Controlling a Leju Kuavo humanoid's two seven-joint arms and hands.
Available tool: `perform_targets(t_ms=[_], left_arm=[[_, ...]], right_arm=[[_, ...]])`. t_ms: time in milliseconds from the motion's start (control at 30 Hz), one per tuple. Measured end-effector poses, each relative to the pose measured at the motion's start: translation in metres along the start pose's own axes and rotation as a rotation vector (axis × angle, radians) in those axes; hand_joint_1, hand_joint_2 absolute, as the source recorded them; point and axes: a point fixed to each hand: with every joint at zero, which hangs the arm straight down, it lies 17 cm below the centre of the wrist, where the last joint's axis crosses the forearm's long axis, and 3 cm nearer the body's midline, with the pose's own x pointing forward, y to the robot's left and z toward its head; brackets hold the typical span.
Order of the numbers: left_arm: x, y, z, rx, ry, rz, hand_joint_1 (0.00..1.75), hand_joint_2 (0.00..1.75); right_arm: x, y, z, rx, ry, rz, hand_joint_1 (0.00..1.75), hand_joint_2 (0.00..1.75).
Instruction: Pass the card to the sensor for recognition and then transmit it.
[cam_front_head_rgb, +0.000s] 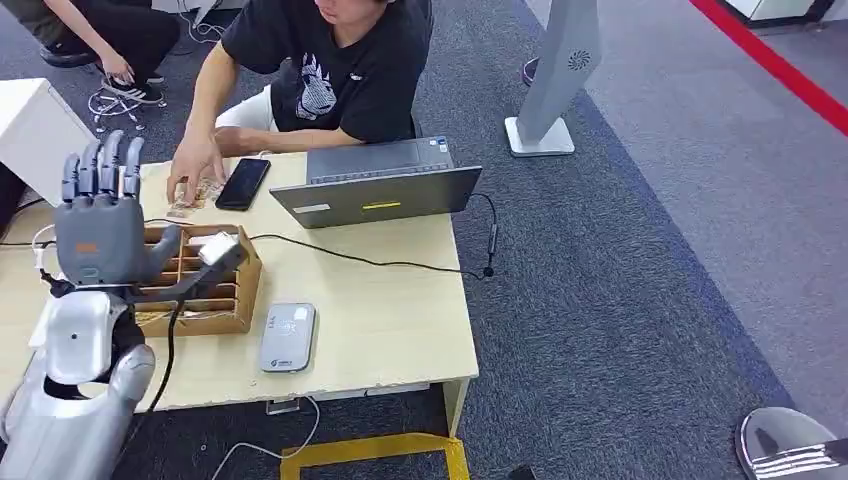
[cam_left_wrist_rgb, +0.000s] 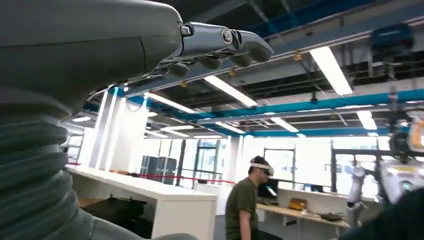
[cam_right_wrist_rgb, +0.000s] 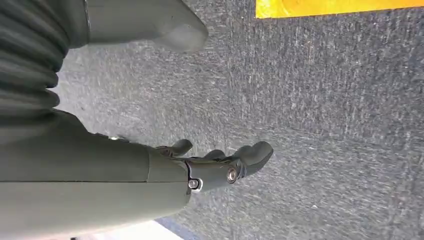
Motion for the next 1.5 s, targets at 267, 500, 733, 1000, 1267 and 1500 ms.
perform_targets(t_ms=[267, 500, 733, 1000, 1267, 1500], left_arm=[[0.079, -0.034, 0.05, -0.22, -0.168, 0.118, 0.0, 1.75], [0.077, -0.065, 0.1, -0.329, -0.192, 0.126, 0.0, 1.75], [0.047, -0.092, 0.136, -0.419, -0.107, 0.107, 0.0, 1.75], [-0.009, -0.104, 0.15, -0.441, 0.03, 0.03, 0.0, 1.75], [-0.067, -0.109, 0.16, -0.429, 0.177, -0.03, 0.0, 1.75], [-0.098, -0.116, 0.167, -0.433, 0.265, -0.01, 0.0, 1.75]], right_arm=[[-0.015, -0.001, 0.0, -0.002, 0.045, -0.06, 0.0, 1.75], [-0.026, -0.003, -0.001, -0.008, 0.074, -0.093, 0.0, 1.75], [-0.032, -0.005, -0.001, -0.016, 0.09, -0.105, 0.0, 1.75], [-0.034, -0.007, -0.001, -0.024, 0.094, -0.107, 0.0, 1.75], [-0.033, -0.008, -0.001, -0.027, 0.086, -0.092, 0.0, 1.75], [-0.03, -0.008, -0.002, -0.028, 0.078, -0.083, 0.0, 1.75]])
